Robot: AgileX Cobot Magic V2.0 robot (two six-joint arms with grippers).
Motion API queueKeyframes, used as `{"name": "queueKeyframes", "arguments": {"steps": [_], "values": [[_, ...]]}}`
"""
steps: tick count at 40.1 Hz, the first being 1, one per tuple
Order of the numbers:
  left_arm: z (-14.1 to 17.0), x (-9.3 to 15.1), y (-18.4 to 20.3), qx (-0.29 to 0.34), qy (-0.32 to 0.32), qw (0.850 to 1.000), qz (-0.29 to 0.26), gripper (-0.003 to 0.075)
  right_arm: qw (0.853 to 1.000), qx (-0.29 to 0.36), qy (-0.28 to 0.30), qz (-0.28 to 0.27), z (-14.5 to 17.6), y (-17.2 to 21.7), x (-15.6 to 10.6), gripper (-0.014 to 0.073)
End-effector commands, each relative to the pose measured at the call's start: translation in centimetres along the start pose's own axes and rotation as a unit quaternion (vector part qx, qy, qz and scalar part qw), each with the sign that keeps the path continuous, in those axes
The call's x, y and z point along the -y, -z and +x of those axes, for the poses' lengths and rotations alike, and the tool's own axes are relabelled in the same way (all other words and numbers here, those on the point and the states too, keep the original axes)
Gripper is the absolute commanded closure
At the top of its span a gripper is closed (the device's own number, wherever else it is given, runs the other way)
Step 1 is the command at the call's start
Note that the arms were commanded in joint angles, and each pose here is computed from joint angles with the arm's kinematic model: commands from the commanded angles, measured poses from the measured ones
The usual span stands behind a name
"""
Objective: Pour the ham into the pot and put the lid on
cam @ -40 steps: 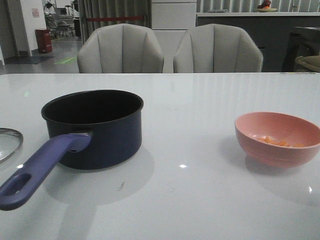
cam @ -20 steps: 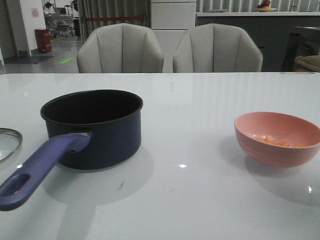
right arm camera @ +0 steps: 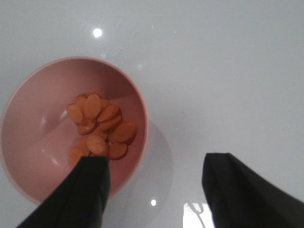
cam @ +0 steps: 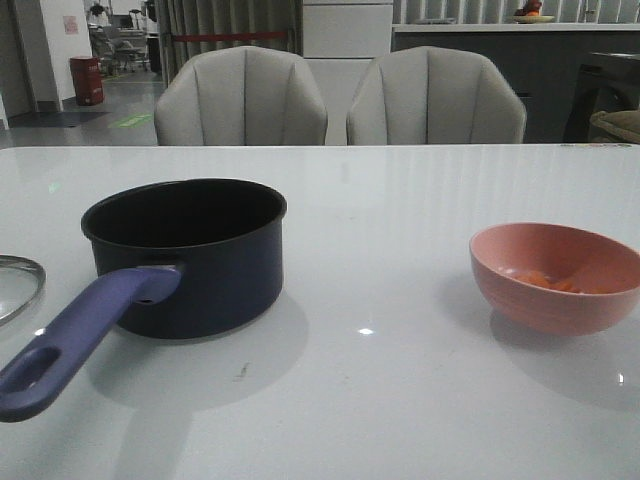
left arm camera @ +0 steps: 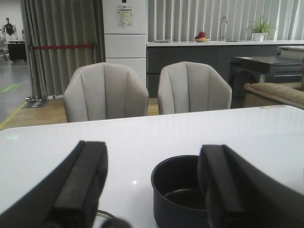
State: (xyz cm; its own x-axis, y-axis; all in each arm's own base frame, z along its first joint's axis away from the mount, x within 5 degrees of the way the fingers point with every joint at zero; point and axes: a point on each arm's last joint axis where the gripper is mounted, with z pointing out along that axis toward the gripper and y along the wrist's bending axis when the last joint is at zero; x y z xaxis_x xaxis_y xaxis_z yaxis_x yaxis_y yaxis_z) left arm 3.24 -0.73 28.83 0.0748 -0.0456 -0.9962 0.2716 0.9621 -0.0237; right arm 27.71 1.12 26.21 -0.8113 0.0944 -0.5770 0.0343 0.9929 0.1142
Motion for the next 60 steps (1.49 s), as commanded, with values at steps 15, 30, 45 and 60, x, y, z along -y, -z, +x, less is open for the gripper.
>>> {"name": "queueKeyframes", "arguments": {"steps": [15, 30, 45, 60], "values": [[-1.6, 0.1, 0.1, 0.048, 0.01, 0.999, 0.01, 0.0265, 0.999, -0.048, -0.015, 0.004, -3.7, -6.9, 0.2, 0.0069], [-1.6, 0.1, 0.1, 0.048, 0.01, 0.999, 0.01, 0.0265, 0.996, -0.075, -0.038, -0.008, -4.0, -9.4, -0.1, 0.0428], [-1.6, 0.1, 0.1, 0.048, 0.01, 0.999, 0.01, 0.0265, 0.997, -0.067, -0.044, -0.009, -4.1, -9.5, -0.1, 0.0458], [-1.6, 0.1, 0.1, 0.048, 0.01, 0.999, 0.01, 0.0265, 0.996, -0.019, 0.063, -0.067, -8.2, -2.8, -5.8, 0.0458]]}}
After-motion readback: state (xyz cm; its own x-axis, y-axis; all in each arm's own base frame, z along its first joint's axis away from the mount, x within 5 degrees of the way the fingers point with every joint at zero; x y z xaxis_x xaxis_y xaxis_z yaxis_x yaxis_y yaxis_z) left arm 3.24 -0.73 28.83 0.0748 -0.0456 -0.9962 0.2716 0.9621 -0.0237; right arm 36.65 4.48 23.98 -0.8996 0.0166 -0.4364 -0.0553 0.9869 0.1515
